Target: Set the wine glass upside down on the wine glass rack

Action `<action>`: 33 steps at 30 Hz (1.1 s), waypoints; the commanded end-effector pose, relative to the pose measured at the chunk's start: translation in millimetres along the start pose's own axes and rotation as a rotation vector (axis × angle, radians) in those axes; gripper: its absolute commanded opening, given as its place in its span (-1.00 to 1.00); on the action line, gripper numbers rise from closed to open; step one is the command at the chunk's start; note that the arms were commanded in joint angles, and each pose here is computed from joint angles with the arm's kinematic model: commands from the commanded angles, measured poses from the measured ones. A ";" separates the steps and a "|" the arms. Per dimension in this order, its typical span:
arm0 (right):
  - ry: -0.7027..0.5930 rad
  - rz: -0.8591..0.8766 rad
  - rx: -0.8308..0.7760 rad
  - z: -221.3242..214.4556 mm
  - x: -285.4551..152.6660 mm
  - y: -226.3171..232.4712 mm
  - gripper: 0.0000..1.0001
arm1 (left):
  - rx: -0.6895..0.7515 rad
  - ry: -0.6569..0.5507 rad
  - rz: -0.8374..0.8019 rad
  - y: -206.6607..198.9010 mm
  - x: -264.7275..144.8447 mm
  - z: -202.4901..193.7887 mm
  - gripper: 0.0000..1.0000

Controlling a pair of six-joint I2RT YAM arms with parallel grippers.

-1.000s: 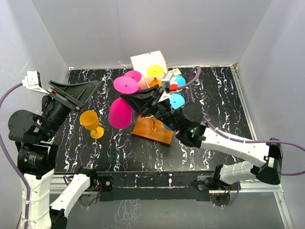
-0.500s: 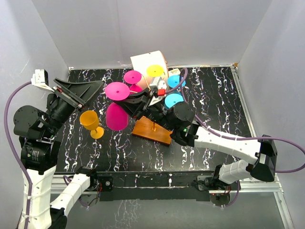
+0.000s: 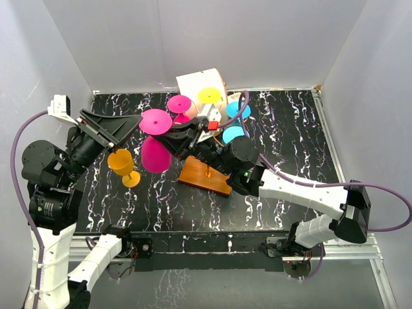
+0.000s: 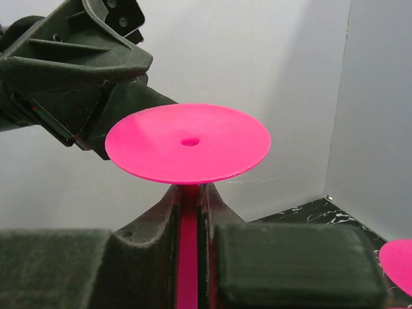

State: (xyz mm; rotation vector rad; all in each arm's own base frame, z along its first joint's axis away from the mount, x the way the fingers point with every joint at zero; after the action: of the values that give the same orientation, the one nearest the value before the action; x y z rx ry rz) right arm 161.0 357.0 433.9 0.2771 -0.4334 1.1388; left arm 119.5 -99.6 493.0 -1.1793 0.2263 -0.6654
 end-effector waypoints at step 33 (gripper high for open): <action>-0.049 0.115 0.066 57.1 -54.4 15.4 0.56 | -0.188 -0.211 0.083 31.7 -0.5 6.8 -1.00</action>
State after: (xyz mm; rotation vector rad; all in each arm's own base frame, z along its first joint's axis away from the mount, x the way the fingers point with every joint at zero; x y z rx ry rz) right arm 133.1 319.1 440.5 0.2956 -0.4334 1.2357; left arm 132.5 -91.2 470.5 -1.4131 0.2021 -0.4912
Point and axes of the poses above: each gripper's point midway between its finger pads, its own x axis out along the fingers, its own y axis along the line the jaws close on, z = x × y, the point moved 8 cm from there along -x, back along the fingers, and after that the axes turned 5 degrees about -x, right-handed, at the moved point
